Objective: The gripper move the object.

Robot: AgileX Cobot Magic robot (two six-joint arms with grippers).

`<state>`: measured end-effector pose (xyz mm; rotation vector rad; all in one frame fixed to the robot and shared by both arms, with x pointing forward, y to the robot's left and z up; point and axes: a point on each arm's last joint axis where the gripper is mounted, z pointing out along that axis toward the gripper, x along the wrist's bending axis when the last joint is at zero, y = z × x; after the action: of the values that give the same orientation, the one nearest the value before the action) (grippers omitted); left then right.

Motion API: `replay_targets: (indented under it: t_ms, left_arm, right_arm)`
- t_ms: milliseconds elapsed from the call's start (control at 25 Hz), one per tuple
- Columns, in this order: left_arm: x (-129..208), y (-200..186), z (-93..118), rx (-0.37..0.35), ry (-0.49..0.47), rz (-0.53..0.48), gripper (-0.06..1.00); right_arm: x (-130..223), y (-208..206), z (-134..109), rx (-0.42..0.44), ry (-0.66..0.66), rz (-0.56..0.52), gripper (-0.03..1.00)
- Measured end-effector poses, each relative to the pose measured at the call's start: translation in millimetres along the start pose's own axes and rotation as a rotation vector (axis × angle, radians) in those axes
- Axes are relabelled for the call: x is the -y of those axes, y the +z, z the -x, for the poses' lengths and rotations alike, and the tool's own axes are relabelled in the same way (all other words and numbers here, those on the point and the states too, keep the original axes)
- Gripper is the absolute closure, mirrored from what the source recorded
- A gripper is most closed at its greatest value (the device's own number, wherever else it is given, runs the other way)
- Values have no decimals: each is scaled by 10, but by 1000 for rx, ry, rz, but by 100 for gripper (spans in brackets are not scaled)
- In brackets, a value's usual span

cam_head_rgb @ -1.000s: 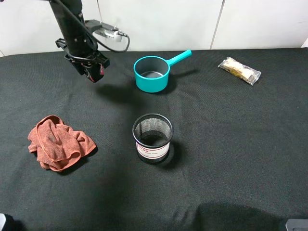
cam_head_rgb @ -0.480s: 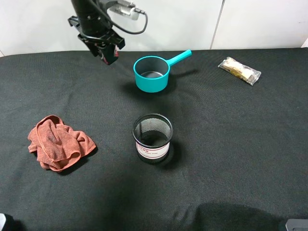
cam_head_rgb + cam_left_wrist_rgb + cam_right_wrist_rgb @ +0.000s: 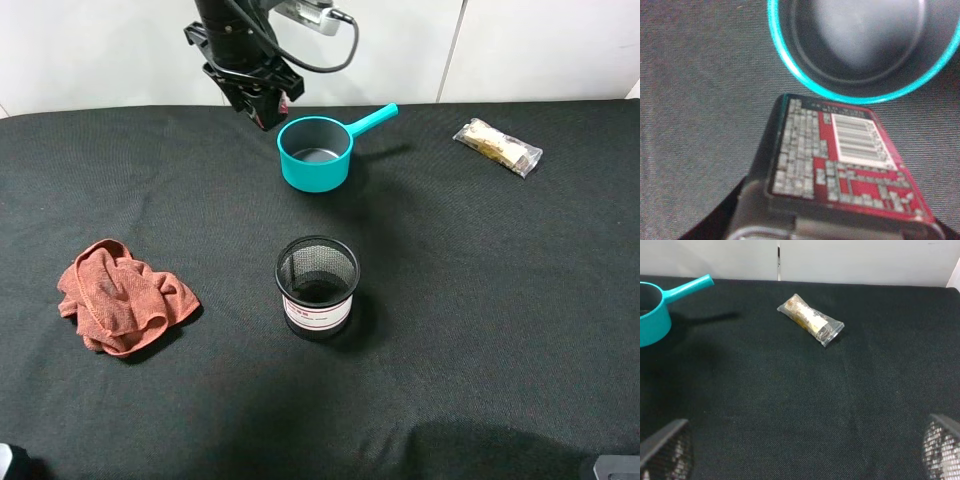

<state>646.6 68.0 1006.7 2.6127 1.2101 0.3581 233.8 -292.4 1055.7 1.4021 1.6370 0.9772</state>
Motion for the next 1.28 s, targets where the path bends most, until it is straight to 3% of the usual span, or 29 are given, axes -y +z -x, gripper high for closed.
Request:
replay_targets:
  t_ms: [880, 1280]
  left_arm:
    - [-116, 35, 837, 62, 156, 28, 48]
    - [-158, 68, 971, 94, 139, 71, 48]
  right_arm:
    - [0, 0, 0, 0, 0, 0, 27]
    - [0, 0, -1, -1, 0, 0, 27]
